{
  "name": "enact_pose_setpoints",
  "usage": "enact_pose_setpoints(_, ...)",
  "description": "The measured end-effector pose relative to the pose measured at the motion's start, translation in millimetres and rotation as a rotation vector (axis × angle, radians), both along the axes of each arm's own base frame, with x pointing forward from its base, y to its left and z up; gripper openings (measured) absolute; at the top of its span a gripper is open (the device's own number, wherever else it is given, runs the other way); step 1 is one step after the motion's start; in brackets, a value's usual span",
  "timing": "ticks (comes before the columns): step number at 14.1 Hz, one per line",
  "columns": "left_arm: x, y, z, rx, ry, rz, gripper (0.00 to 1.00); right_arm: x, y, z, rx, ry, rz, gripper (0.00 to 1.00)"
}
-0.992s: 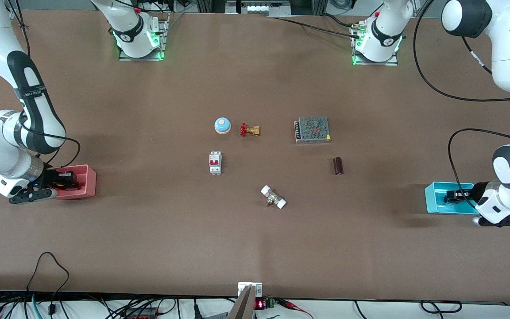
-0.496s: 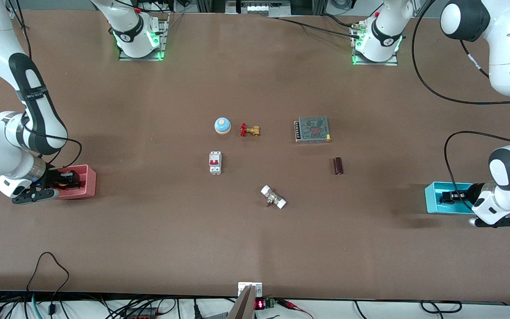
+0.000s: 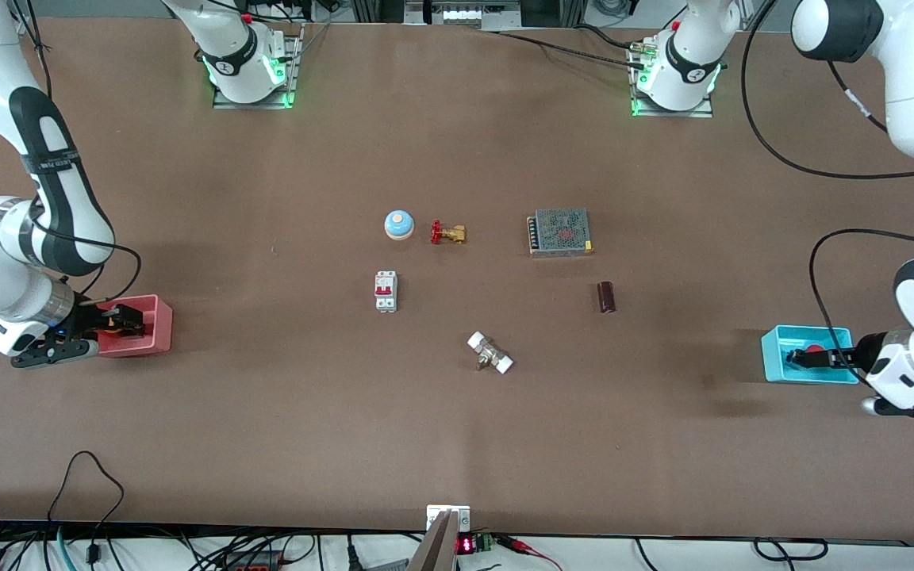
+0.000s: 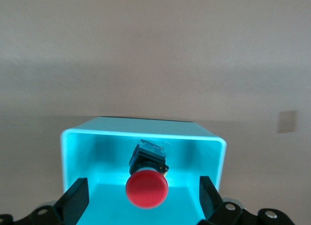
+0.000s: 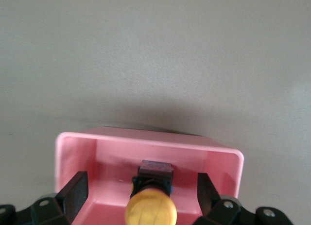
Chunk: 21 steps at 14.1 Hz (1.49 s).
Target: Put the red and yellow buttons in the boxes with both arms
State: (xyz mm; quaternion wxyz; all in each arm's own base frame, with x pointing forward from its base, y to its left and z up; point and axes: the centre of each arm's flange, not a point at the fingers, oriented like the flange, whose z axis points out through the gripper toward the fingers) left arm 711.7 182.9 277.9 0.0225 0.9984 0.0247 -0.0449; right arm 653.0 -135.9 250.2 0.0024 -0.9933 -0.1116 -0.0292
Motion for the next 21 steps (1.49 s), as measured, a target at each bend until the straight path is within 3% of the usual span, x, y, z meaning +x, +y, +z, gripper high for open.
enact_pose_setpoints(4, -12.6, -22.2, 92.2, -0.027, -0.015, -0.026, 1.0, -0.3, 8.9, 56.0, -0.006, -0.011, 0.007, 1.0)
enact_pose_setpoints(8, -42.0, -95.0, 192.8, -0.032, -0.081, -0.032, 1.0, -10.3, 67.1, 174.8, -0.011, -0.03, -0.045, 1.0)
enact_pose_setpoints(10, -63.0, -133.1, 228.0, -0.03, -0.107, -0.042, 1.0, -27.5, 103.0, 239.0, -0.021, -0.003, -0.038, 1.0)
enact_pose_setpoints(12, -93.5, -155.5, 262.3, -0.028, -0.112, -0.048, 1.0, -43.5, 119.0, 302.4, -0.077, 0.028, -0.013, 1.0)
enact_pose_setpoints(15, -114.0, -161.6, 289.6, -0.025, -0.105, -0.005, 1.0, -52.2, 130.0, 337.2, -0.116, 0.012, 0.008, 1.0)
enact_pose_setpoints(18, -129.3, -155.5, 303.2, -0.029, -0.046, 0.018, 1.0, -60.1, 133.8, 337.7, -0.081, 0.045, 0.0, 1.0)
enact_pose_setpoints(21, -134.6, -155.5, 315.1, -0.029, -0.033, 0.034, 1.0, -62.3, 128.3, 333.3, -0.074, 0.067, -0.048, 1.0)
